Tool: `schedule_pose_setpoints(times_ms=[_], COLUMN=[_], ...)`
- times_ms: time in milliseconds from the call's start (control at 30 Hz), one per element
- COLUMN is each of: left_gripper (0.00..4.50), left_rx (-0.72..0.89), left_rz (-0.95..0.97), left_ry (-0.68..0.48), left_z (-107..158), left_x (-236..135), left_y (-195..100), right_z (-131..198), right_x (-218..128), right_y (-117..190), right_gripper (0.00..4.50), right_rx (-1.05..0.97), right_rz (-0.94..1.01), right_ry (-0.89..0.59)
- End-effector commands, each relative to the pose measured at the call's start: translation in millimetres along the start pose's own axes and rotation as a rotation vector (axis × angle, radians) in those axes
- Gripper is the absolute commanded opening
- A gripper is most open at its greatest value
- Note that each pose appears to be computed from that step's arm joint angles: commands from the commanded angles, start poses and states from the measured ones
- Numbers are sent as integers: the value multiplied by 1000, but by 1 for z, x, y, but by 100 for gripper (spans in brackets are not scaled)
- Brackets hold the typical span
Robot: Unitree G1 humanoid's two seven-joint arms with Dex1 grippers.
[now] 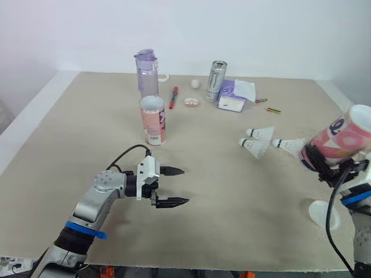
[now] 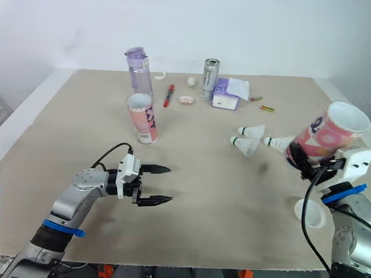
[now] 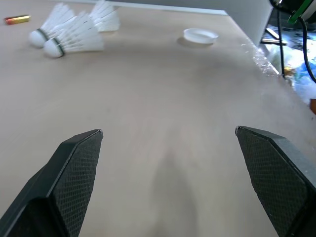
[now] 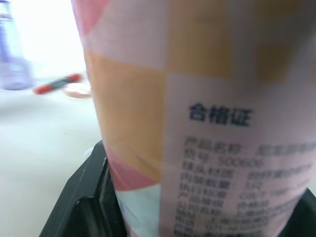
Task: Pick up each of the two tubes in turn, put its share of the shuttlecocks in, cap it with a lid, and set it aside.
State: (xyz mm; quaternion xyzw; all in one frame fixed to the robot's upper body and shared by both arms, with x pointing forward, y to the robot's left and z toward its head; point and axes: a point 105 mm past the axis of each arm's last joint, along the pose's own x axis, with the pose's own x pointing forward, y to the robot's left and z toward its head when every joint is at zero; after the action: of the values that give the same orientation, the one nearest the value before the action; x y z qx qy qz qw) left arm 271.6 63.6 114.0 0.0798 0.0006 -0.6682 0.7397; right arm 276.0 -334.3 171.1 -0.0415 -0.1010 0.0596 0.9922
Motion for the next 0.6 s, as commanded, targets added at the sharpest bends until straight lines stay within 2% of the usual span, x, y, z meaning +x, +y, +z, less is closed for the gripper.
schedule_pose_setpoints(times_ms=[33,267,467,600], left_gripper=[450,450,450,450], left_rx=[49,58,61,64], left_rz=[-9,-42,-44,-44], left_ry=[-34,-58,-47,-44], left_z=[12,21,19,19], left_x=[5,15,15,15], left_y=[1,-2,-1,-1], right_z=[12,-22,-41,-51], right_x=[-22,-61,-64,-57], right_y=[-57,-128,-145,-145], right_gripper=[298,298,298,298], right_rx=[-21,-31,-47,-37], right_rz=[-262,-641,-713,-697], right_ry=[-62,64,148,183])
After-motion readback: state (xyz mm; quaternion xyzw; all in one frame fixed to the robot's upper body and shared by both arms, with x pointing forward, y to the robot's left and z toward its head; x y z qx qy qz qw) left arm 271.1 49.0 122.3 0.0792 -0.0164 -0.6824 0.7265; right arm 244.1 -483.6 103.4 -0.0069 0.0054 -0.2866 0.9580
